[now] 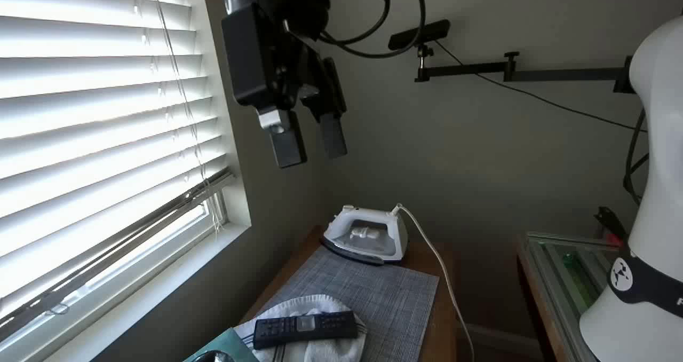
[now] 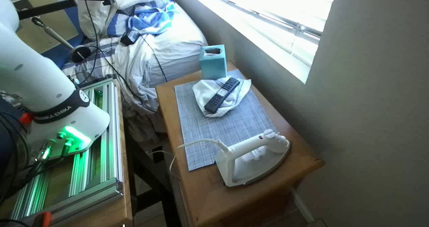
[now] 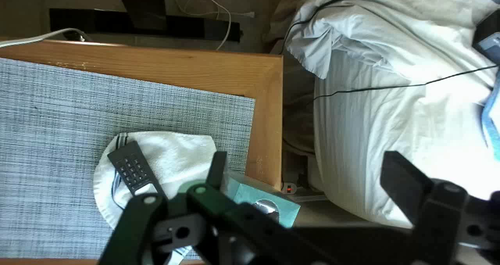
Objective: Lift the remote from the towel and put it on the box
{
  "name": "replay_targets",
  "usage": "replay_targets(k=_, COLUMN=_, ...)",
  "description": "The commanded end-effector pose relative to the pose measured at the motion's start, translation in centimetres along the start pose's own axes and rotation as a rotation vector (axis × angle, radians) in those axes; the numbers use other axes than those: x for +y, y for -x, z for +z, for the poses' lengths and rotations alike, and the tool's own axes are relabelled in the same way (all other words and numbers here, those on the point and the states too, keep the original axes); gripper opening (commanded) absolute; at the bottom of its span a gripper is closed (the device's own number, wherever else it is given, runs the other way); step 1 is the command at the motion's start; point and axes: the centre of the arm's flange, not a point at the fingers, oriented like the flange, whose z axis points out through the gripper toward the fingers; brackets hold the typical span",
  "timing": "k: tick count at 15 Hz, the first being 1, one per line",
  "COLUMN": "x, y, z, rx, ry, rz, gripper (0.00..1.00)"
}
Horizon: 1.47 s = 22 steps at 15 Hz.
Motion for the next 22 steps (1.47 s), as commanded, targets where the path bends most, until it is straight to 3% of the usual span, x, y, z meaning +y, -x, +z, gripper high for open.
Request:
replay_targets(k=1, x=0.0, y=0.0, z=0.0, rx=0.000, ry=0.000, rz=0.000, gripper=1.00)
replay_targets(k=11, x=1.3, y=-0.8, z=-0.1, rx=0.025, ry=0.015, rz=-0.023, gripper=1.00)
replay_targets(k=18, x=11.4, y=-6.4, z=3.7, rx=0.083, ry=0.219, rz=0.114, gripper=1.00)
replay_targets(k=22, x=15.9, y=-8.3, z=7.9, rx=0.086, ry=0.251, rz=0.234, gripper=1.00)
